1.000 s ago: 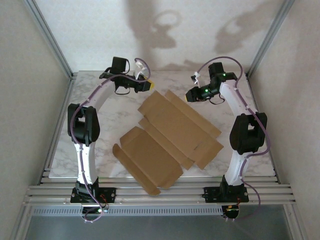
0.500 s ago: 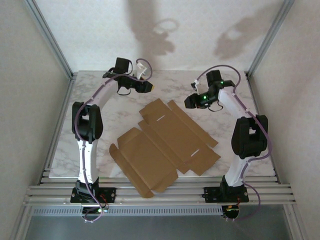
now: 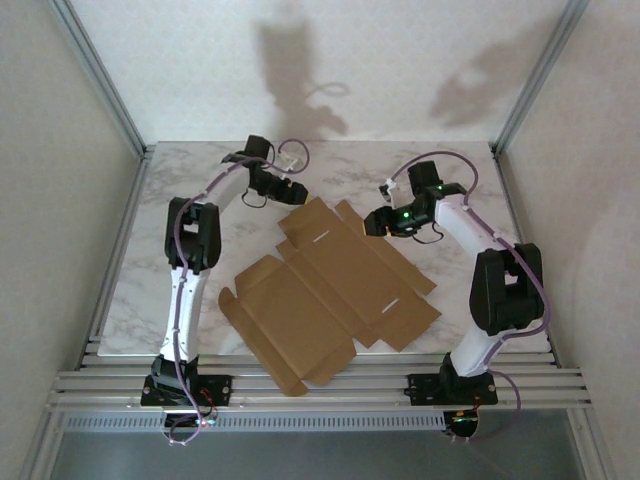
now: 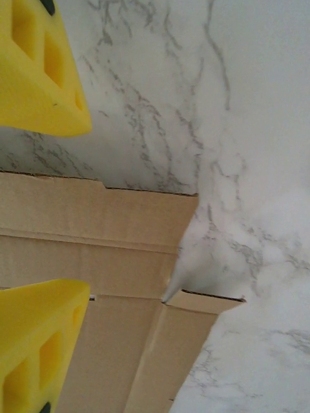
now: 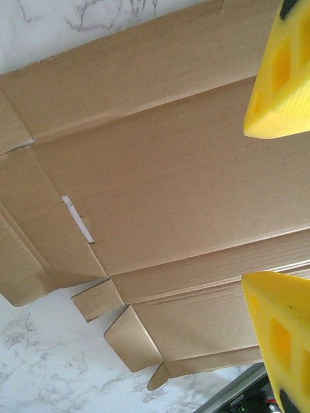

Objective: Fold the paper box

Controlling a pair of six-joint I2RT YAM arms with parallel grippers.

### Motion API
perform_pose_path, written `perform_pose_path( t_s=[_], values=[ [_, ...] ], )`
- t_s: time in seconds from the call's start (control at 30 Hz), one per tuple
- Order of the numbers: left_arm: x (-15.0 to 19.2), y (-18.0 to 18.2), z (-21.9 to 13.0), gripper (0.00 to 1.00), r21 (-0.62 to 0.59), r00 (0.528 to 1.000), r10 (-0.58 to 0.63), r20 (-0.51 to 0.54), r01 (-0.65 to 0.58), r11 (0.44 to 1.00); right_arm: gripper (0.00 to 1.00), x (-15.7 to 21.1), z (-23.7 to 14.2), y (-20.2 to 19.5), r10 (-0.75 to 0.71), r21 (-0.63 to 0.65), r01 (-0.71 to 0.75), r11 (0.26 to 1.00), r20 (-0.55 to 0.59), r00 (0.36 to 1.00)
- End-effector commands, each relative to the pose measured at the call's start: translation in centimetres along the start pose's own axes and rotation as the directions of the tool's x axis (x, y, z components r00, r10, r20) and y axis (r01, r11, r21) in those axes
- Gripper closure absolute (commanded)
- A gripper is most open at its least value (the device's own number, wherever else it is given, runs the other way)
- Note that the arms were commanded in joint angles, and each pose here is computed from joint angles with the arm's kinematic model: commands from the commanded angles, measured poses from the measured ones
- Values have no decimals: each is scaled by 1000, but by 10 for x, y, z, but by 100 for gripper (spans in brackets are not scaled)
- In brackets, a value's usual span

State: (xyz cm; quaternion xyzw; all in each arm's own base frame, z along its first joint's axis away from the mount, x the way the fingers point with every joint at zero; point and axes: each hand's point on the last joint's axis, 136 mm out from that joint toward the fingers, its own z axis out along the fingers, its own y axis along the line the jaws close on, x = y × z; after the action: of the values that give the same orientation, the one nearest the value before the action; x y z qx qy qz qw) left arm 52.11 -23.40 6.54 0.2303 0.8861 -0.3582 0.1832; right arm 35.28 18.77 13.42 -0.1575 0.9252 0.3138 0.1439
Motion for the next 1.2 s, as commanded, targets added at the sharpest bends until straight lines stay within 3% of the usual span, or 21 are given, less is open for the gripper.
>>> perform_pose_path(
  t_s=[0.0,0.4,0.6,0.87,1.17],
  values=[
    [10,-4,9,39,6,998,-26,-52,26,1000,42,0,-5,4,-11,10,11,1000,16,1000],
    [30,-7,23,49,44,990,-43,-135,50,998,42,2,-5,1,-17,35,17,999,13,1000],
    [26,-30,19,69,163,993,-7,-119,26,986,42,3,-4,-1,-16,40,15,999,8,1000],
    [16,-47,5,99,206,991,106,-78,-88,975,41,-5,-14,7,-37,23,37,999,29,999],
    [-2,-101,-40,99,349,959,279,58,-281,894,32,-27,-54,16,-101,11,100,995,95,990]
  ],
)
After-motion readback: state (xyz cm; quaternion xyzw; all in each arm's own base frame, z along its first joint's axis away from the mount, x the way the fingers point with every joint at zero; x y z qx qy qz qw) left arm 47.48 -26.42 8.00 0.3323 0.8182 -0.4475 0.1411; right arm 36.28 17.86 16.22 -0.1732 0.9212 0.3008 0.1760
